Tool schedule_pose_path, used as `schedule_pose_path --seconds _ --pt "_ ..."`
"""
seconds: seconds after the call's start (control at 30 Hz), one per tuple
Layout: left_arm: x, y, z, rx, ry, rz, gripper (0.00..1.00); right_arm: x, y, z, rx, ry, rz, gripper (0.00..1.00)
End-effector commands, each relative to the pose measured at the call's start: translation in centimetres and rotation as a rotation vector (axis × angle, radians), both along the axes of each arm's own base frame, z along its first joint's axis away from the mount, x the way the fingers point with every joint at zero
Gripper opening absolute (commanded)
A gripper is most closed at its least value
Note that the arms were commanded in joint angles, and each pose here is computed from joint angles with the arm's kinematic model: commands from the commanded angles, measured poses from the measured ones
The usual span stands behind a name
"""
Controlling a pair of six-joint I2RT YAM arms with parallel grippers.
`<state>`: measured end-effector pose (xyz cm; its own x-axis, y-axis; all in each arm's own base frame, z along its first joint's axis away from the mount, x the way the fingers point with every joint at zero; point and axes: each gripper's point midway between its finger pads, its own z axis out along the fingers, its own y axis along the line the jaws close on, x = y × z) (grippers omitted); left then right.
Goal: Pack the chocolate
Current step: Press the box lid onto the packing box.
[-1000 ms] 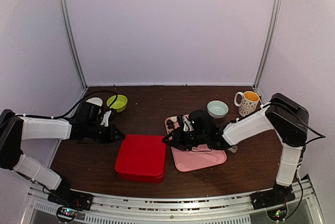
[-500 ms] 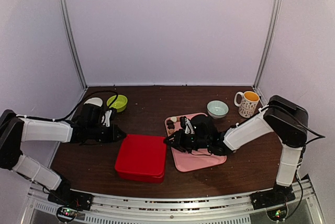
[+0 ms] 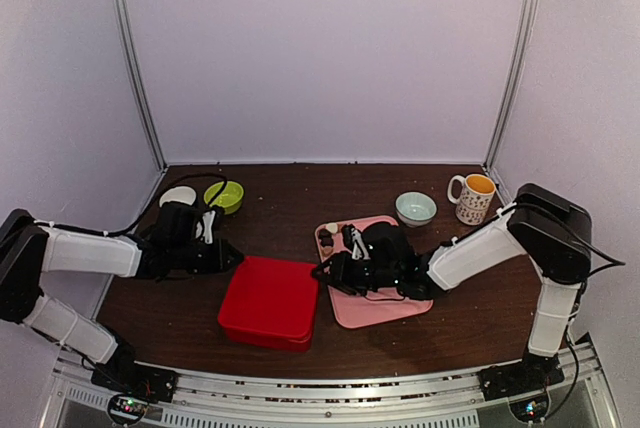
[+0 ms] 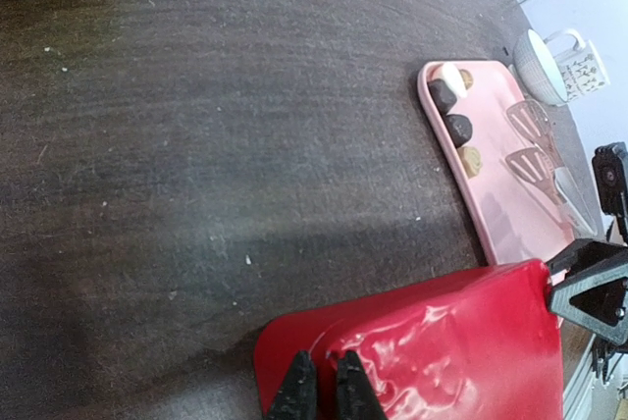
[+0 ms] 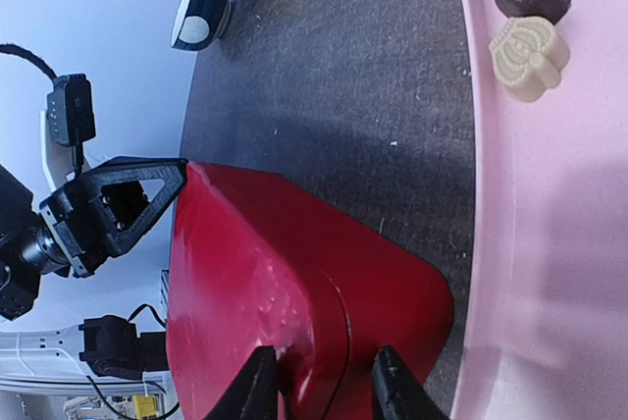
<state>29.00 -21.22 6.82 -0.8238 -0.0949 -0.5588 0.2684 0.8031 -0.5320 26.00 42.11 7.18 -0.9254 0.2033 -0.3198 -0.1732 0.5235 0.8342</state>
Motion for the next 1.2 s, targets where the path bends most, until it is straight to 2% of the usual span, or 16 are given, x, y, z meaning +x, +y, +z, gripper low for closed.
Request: schedule_pose_path --seconds 0.0,0.23,0.43,0.77,0.97,1.17 --pt "-6.3 0.7 -6.1 0.157 0.275 -0.093 0.05 -4.5 0.6 -0.7 -0.053 0.029 0.154 0.34" --pt "-6.2 1.1 -6.5 0.182 0.295 -0.077 0.06 -6.2 0.5 0.1 -0.031 0.026 0.204 0.4" --pt "-6.0 1.2 -6.2 0.184 0.284 -0.066 0.06 -7.8 0.1 0.6 -0.017 0.036 0.224 0.5" --pt "-5.9 1.4 -5.9 0.192 0.275 -0.056 0.07 -11.5 1.1 -0.3 -0.012 0.086 0.301 0.57" --pt "-6.0 1.7 -5.7 0.192 0.27 -0.042 0.07 -13.0 1.5 -0.2 0.032 0.126 0.334 0.59" --pt "-6.1 1.8 -5.7 0.175 0.264 -0.02 0.07 -13.9 2.1 -1.4 0.044 0.182 0.361 0.51"
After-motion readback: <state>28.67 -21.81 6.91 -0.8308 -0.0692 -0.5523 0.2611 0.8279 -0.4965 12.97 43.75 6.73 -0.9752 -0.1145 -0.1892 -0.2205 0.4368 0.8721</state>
